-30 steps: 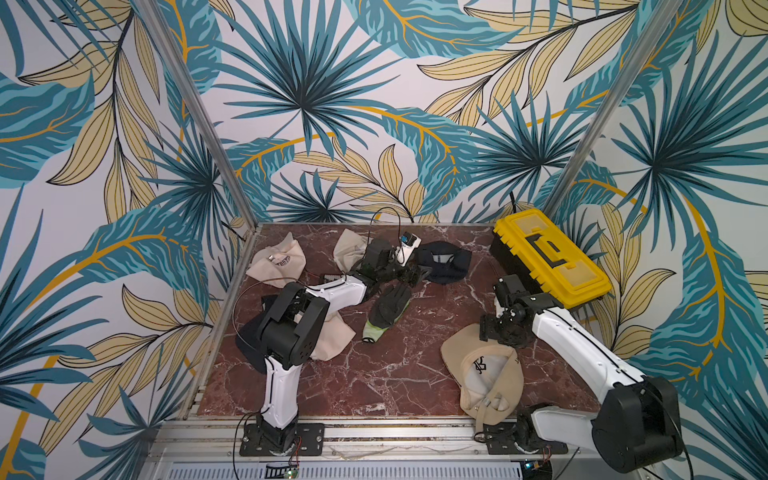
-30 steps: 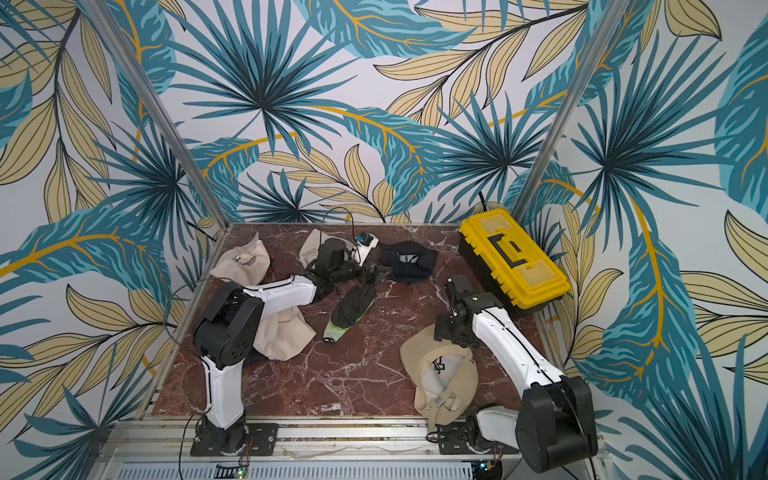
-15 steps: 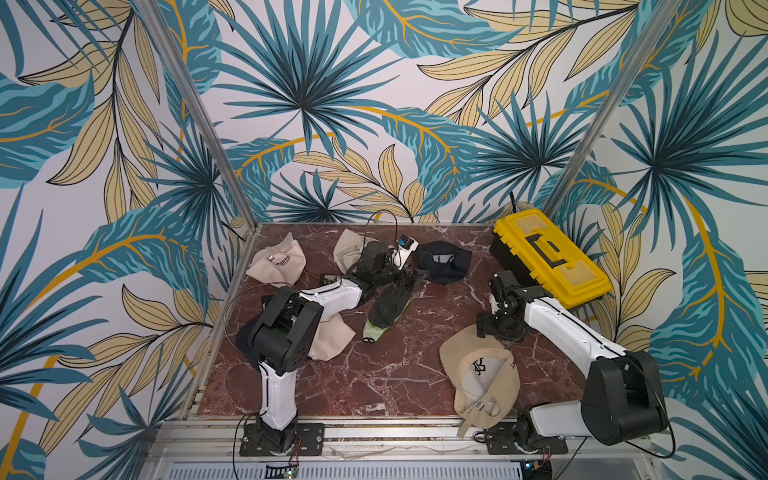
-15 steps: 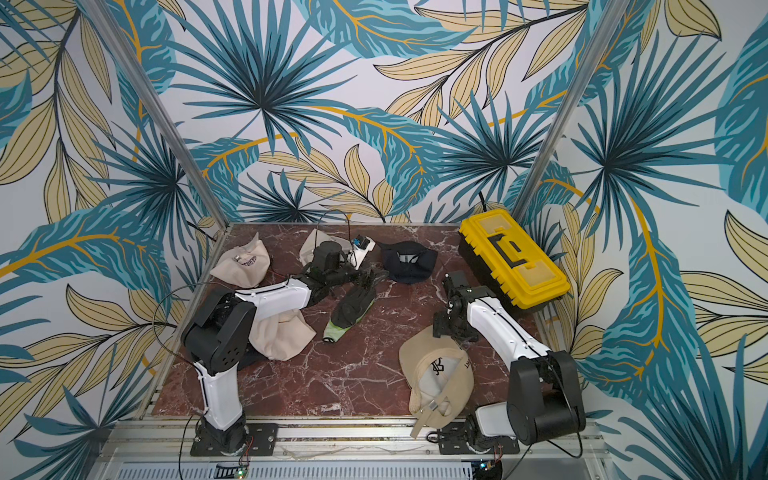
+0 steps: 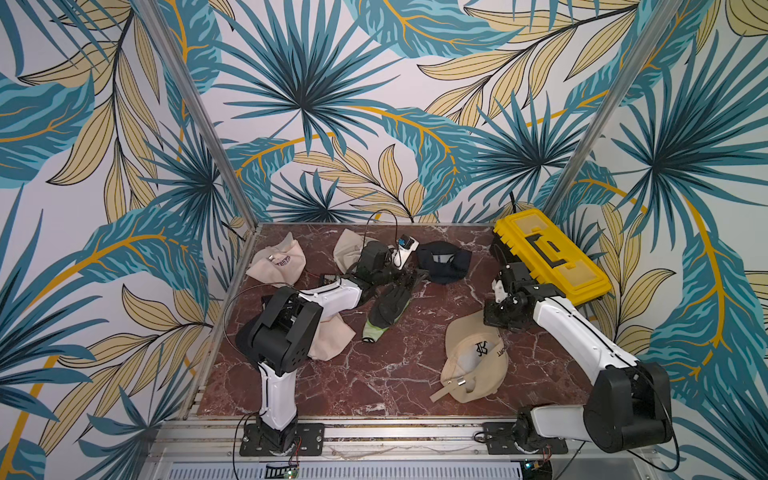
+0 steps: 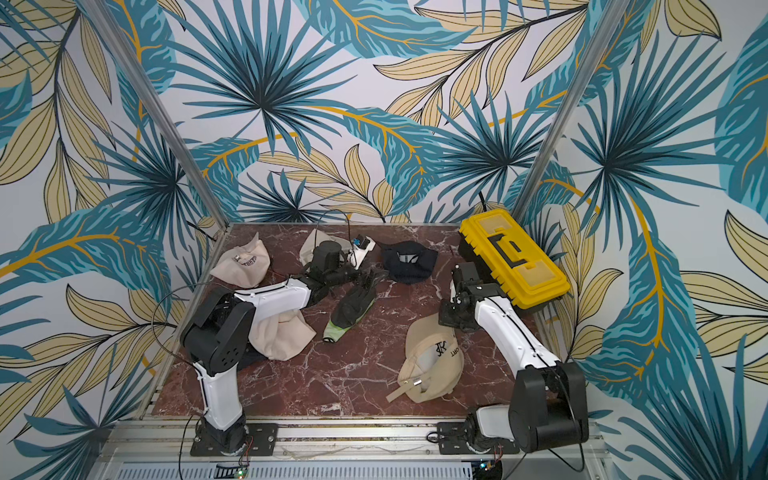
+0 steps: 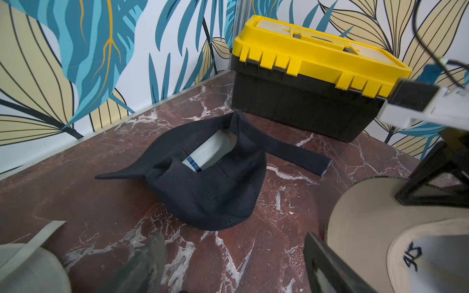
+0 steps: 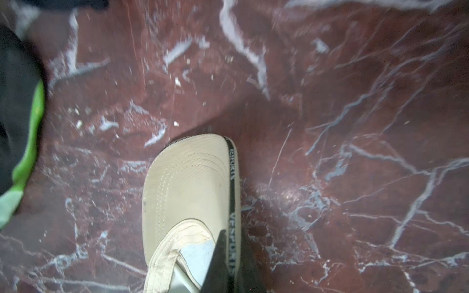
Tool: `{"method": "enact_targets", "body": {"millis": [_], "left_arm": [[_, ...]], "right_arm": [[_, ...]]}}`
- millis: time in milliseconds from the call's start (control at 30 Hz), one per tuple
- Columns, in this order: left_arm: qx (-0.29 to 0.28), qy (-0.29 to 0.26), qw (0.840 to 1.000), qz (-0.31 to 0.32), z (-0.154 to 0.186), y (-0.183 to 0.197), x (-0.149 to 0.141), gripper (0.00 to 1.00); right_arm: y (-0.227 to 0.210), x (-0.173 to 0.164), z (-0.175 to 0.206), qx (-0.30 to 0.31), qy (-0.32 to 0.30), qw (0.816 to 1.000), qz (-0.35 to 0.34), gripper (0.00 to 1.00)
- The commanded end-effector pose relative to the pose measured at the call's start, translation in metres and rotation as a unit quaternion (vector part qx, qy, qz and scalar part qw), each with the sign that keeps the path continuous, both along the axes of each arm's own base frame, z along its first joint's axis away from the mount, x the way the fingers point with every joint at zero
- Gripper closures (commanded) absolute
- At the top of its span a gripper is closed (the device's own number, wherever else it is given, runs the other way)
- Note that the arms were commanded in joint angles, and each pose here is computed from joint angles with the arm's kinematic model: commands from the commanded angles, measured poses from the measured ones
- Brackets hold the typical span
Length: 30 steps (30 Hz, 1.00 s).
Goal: Open the adjustable buckle of the baseball cap
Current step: Pick up the baseball cap from the center of the board.
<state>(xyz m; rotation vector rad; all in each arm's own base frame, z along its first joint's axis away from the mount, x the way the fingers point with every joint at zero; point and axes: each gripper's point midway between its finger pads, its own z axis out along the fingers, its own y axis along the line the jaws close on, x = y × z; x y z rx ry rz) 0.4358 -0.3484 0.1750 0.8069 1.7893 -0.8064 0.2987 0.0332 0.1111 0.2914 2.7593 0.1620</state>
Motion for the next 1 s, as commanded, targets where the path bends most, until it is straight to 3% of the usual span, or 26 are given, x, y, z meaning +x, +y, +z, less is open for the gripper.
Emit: {"method": "enact_targets", "body": {"millis": [0, 100, 200, 433, 567, 800, 967], "left_arm": [[-0.010, -0.026, 1.000, 0.009, 0.028, 0.009, -0.008, 0.13], [-0.011, -0.024, 0.998, 0.064, 0.036, 0.025, -0.003, 0.09], [-0.009, -0.034, 0.997, 0.074, 0.043, 0.034, -0.010, 0.07], [-0.017, -0.047, 0.997, 0.064, 0.060, 0.041, -0.028, 0.07], [-0.012, -0.078, 0.997, 0.018, 0.070, 0.038, -0.048, 0.08], [-0.015, -0.110, 0.994, 0.024, 0.092, 0.048, -0.059, 0.08], [-0.025, -0.127, 0.992, -0.004, 0.106, 0.049, -0.078, 0.11]], "right_arm": [[-0.007, 0.032, 0.034, 0.017, -0.087, 0.995, -0.043, 1.00], [-0.004, 0.045, 0.062, 0.038, -0.137, 0.988, -0.051, 1.00], [-0.001, 0.054, 0.098, 0.057, -0.195, 0.978, -0.052, 1.00], [0.006, 0.063, 0.192, 0.119, -0.357, 0.925, -0.058, 1.00], [0.014, 0.065, 0.228, 0.158, -0.399, 0.902, -0.052, 1.00], [0.020, 0.071, 0.271, 0.203, -0.465, 0.861, -0.048, 1.00], [0.029, 0.073, 0.290, 0.238, -0.476, 0.846, -0.036, 1.00]]}}
